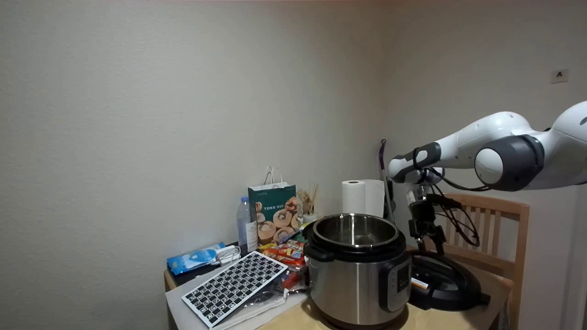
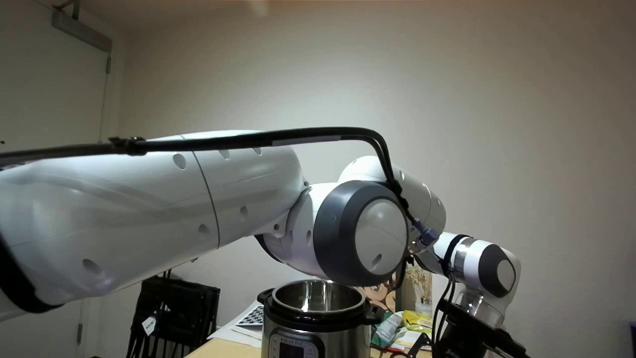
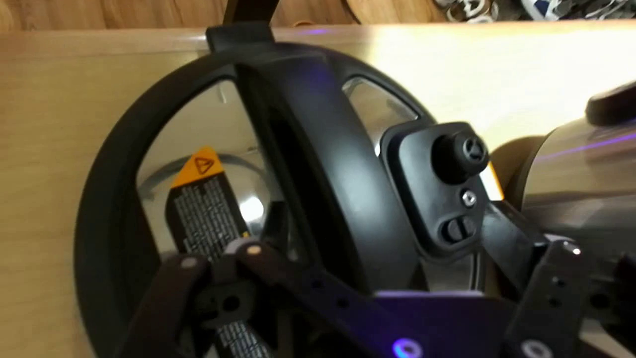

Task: Put the lid on the pressure cooker

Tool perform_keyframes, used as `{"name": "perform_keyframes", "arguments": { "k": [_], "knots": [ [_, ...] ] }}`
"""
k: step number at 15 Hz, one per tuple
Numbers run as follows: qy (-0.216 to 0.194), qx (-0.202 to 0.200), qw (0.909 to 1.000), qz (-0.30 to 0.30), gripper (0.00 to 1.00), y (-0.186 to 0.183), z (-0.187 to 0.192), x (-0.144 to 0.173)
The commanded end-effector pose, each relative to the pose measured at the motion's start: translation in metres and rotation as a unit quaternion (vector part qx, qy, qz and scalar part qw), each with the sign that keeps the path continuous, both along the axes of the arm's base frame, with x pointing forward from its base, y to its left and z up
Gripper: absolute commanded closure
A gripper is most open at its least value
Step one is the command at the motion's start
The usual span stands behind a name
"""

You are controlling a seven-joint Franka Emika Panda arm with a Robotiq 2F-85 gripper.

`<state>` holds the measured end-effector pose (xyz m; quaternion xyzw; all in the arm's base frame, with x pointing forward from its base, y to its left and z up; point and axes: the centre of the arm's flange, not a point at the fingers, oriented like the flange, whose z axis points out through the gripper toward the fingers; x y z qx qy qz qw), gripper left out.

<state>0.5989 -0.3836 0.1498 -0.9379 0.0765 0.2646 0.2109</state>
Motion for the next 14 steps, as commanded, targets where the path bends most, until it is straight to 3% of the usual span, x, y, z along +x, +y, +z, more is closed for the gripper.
{"name": "perform_keyframes", "arguments": {
  "k": [1, 9, 12, 14],
  "knots": [
    [-0.023, -0.041, 0.9986, -0.024, 0.00, -0.006, -0.009, -0.001],
    [-0.013, -0.038, 0.9991, 0.017, 0.00, 0.024, -0.007, 0.012],
    [-0.006, -0.019, 0.9994, 0.029, 0.00, 0.038, 0.001, 0.016],
    [0.027, 0.011, 0.9993, 0.023, 0.00, 0.040, -0.004, 0.015]
  ]
}}
